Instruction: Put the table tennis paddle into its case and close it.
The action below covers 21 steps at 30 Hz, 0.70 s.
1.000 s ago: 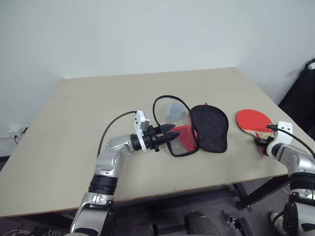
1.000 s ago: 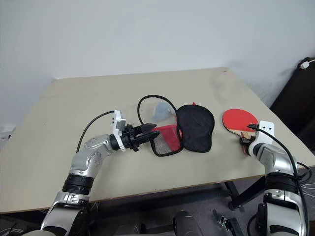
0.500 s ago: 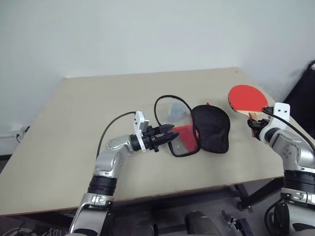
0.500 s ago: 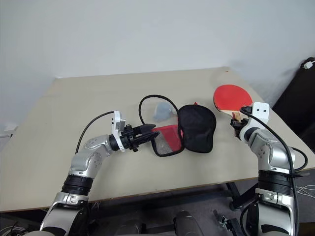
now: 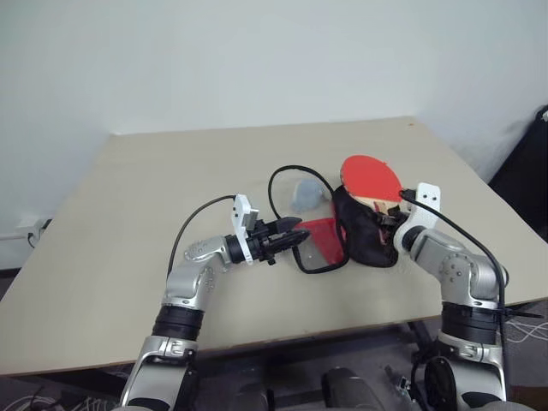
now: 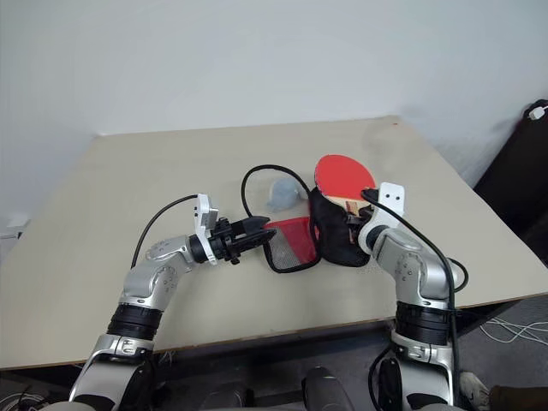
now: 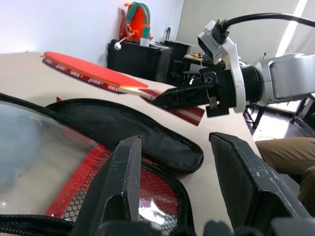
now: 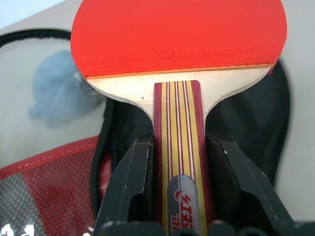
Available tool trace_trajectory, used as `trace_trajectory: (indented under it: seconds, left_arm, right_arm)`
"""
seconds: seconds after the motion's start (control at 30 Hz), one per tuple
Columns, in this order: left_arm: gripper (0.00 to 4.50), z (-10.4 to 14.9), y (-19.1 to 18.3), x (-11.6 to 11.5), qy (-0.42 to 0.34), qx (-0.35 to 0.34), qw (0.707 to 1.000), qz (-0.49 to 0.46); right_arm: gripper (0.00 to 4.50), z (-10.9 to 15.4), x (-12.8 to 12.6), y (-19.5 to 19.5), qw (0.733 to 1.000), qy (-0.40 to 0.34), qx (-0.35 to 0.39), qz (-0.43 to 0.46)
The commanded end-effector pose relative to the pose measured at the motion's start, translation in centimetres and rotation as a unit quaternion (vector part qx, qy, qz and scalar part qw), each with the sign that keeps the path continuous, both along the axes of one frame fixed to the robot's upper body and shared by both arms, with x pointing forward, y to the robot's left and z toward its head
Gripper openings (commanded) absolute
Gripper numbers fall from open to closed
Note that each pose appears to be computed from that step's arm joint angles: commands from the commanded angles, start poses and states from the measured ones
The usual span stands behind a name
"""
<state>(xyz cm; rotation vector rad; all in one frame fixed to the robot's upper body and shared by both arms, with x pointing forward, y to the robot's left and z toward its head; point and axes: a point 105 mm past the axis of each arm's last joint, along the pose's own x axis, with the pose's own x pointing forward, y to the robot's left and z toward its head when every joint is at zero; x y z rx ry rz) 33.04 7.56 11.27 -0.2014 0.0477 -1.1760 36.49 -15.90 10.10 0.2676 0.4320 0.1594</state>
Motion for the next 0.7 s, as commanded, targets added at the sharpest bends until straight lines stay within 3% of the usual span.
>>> trace_trajectory:
  seconds: [0.03,0.4,0.7]
  left_arm:
    - [2.29,1.6,0.1,0.2,-0.032,-0.003,0.999,0.001]
    - [2.29,1.7,0.2,0.3,-0.033,-0.003,0.999,0.005]
    - [2.29,1.7,0.2,0.3,-0.034,-0.003,0.999,0.004]
  right_arm:
    - [1.19,2.3,0.8,0.1,0.999,-0.046,0.000,-0.006]
    - [1.19,-0.5,1.3,0.0,1.000,-0.014,0.003,-0.019]
    - [1.19,-0.9,1.4,0.0,1.000,-0.010,-0.003,-0.026]
